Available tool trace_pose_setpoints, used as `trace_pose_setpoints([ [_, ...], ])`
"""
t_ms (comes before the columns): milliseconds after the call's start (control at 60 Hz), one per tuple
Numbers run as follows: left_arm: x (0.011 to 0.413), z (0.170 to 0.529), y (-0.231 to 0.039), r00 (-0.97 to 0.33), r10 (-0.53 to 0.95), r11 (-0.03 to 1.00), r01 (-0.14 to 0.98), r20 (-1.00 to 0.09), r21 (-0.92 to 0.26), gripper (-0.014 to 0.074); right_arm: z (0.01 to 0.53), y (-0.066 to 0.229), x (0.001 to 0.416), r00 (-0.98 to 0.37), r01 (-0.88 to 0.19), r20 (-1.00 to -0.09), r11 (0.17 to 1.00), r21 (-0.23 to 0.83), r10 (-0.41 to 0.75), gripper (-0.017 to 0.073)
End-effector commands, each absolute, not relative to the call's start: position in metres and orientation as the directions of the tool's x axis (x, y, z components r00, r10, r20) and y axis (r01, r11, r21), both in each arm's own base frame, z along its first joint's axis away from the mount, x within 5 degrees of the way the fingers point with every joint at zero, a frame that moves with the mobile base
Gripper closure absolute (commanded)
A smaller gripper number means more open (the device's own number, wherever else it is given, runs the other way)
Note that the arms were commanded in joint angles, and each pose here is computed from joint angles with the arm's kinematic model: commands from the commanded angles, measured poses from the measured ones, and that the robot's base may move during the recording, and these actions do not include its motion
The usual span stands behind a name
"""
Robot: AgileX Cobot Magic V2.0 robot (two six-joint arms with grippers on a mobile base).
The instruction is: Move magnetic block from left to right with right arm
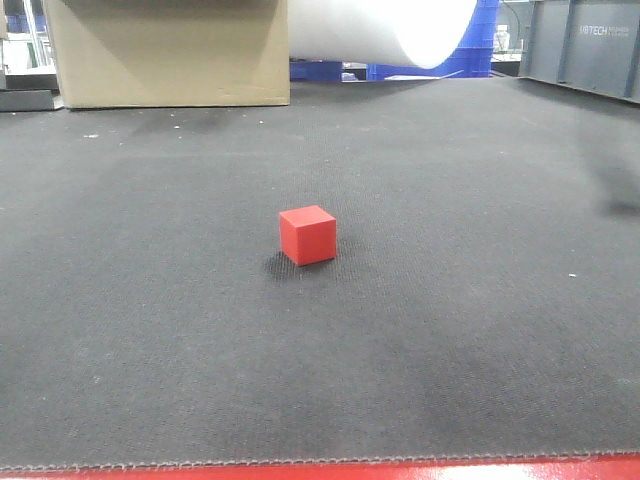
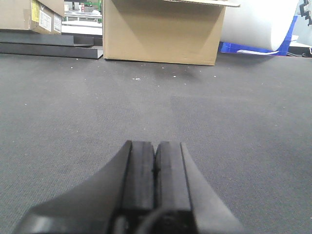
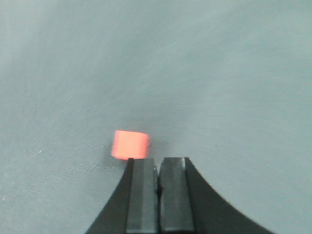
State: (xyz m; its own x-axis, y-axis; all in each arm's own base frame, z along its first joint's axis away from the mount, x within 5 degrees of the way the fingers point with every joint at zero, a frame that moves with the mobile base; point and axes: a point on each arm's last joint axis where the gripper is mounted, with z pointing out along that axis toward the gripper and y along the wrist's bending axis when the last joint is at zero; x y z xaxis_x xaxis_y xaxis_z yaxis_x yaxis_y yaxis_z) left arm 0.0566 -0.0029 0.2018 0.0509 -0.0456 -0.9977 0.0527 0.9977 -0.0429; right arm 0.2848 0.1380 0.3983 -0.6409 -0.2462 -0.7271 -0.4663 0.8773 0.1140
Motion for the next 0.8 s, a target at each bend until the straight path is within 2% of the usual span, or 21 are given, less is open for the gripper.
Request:
trace_pose_setpoints([
  [0, 0.055, 0.207, -0.003, 0.139, -0.055, 0.997, 0.058, -0.989, -0.047, 0.071, 0.42, 0.114, 0.252, -0.518, -0.439, -0.841, 0.892, 0.108, -0.154, 0.05],
  [334, 0.055, 0.207, -0.003, 0.139, -0.055, 0.997, 0.058, -0.989, -0.047, 0.071, 0.374, 0.065, 0.149, -0.278, -0.403, -0.96, 0.91, 0.096, -0.022, 0.05],
  [534, 0.055, 0.207, -0.003, 0.139, -0.055, 0.997, 0.058, -0.989, -0.047, 0.071, 0.346, 0.045, 0.1, -0.179, -0.404, -0.984, 0.91, 0.095, 0.023, 0.05],
  [784, 0.055, 0.207, -0.003, 0.139, -0.055, 0.997, 0.058, -0.989, -0.047, 0.071, 0.346, 0.03, 0.061, -0.04, -0.417, -0.996, 0.905, 0.087, 0.078, 0.05],
])
